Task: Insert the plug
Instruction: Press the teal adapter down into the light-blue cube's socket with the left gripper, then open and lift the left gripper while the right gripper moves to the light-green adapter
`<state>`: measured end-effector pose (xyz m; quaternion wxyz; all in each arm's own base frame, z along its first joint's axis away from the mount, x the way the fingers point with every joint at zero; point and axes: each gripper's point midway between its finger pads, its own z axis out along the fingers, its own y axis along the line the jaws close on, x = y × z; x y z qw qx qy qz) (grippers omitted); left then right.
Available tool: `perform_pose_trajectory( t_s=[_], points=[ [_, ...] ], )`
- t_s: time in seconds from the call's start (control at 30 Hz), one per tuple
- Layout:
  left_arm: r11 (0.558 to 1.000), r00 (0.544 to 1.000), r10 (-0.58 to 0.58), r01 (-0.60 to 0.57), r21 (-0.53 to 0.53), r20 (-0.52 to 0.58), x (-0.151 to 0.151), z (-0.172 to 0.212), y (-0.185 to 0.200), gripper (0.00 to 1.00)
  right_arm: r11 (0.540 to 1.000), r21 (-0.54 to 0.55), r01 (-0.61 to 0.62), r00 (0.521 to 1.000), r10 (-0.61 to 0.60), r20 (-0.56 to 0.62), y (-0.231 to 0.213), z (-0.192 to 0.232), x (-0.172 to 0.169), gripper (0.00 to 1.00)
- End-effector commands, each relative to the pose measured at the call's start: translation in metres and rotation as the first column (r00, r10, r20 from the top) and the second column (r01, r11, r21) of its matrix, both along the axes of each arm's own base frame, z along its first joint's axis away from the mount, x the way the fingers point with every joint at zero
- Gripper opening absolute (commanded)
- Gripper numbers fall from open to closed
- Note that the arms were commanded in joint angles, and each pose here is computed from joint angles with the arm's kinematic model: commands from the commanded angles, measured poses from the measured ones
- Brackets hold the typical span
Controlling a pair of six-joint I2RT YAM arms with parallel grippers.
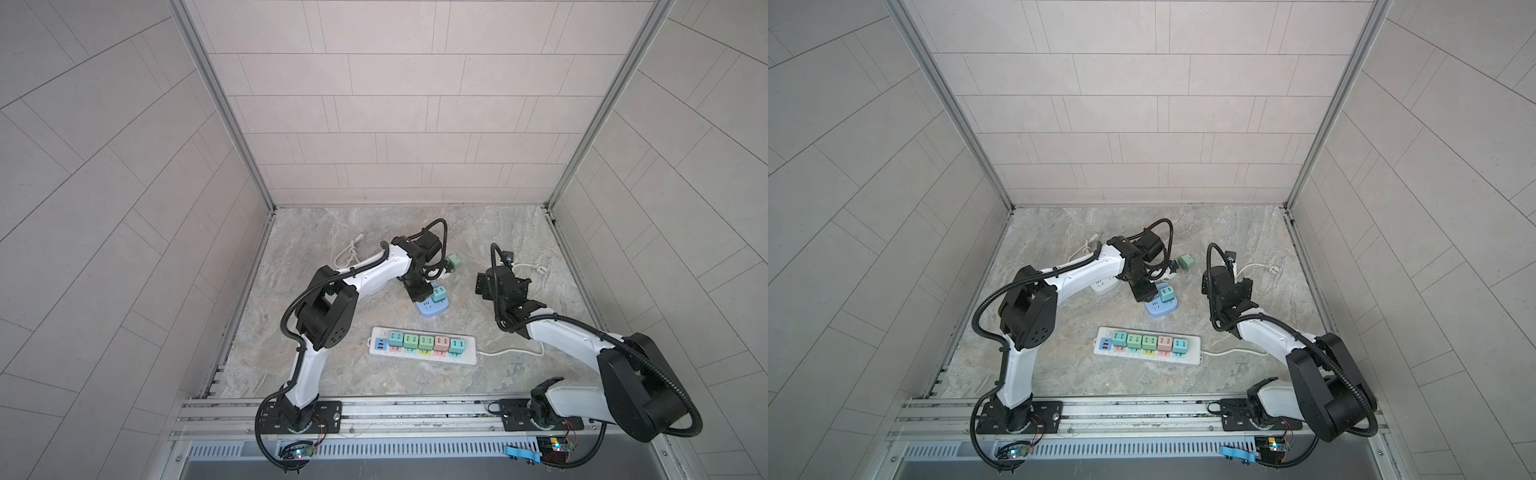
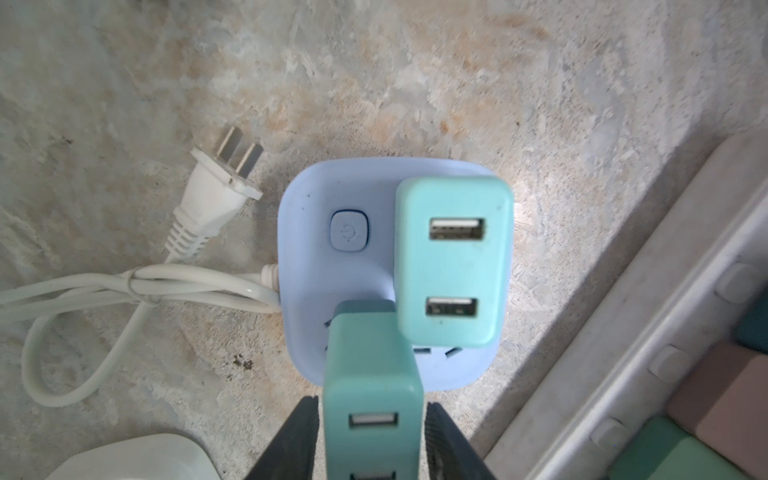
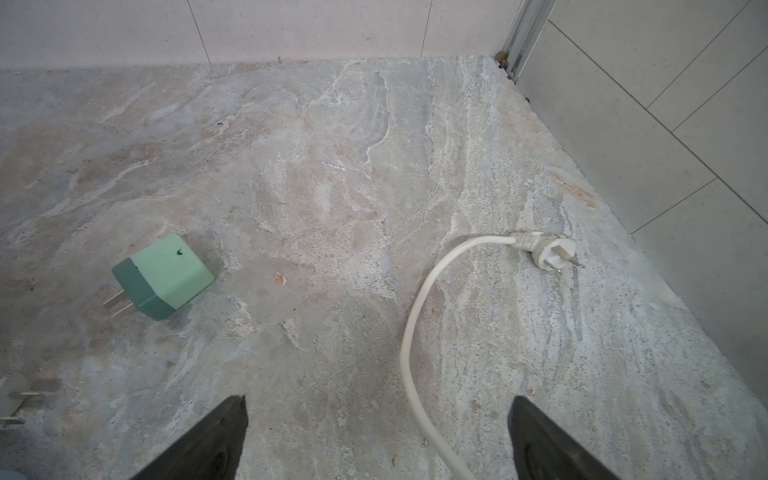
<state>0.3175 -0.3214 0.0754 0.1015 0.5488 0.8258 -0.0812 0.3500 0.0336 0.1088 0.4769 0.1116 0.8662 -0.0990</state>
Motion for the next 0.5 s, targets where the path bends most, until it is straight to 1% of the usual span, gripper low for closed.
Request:
perform_pose_trajectory(
  t_s=[0.0, 0.07, 0.33, 0.47],
  points=[
    [0.999, 0.999, -0.007, 0.009, -0.039, 0.043, 0.002, 0.021, -0.007, 0.45, 1.000, -0.019, 0.009, 1.000, -0.009, 0.009, 0.000, 0.007, 0.003, 1.00],
    [0.999, 0.999, -0.008, 0.010, -0.041, 0.040, 0.003, 0.019, -0.008, 0.44, 1.000, -0.019, 0.008, 1.000, -0.008, 0.009, 0.000, 0.008, 0.004, 1.00],
    [0.999, 0.999, 0.000, 0.002, -0.050, 0.039, 0.006, 0.012, -0.012, 0.32, 1.000, -0.023, 0.008, 1.000, -0.007, 0.007, 0.000, 0.007, 0.003, 1.00],
    [0.999, 1.000, -0.001, 0.002, -0.043, 0.021, 0.005, 0.005, -0.013, 0.19, 1.000, -0.023, 0.008, 1.000, -0.008, 0.007, 0.001, 0.007, 0.003, 1.00]
  ],
)
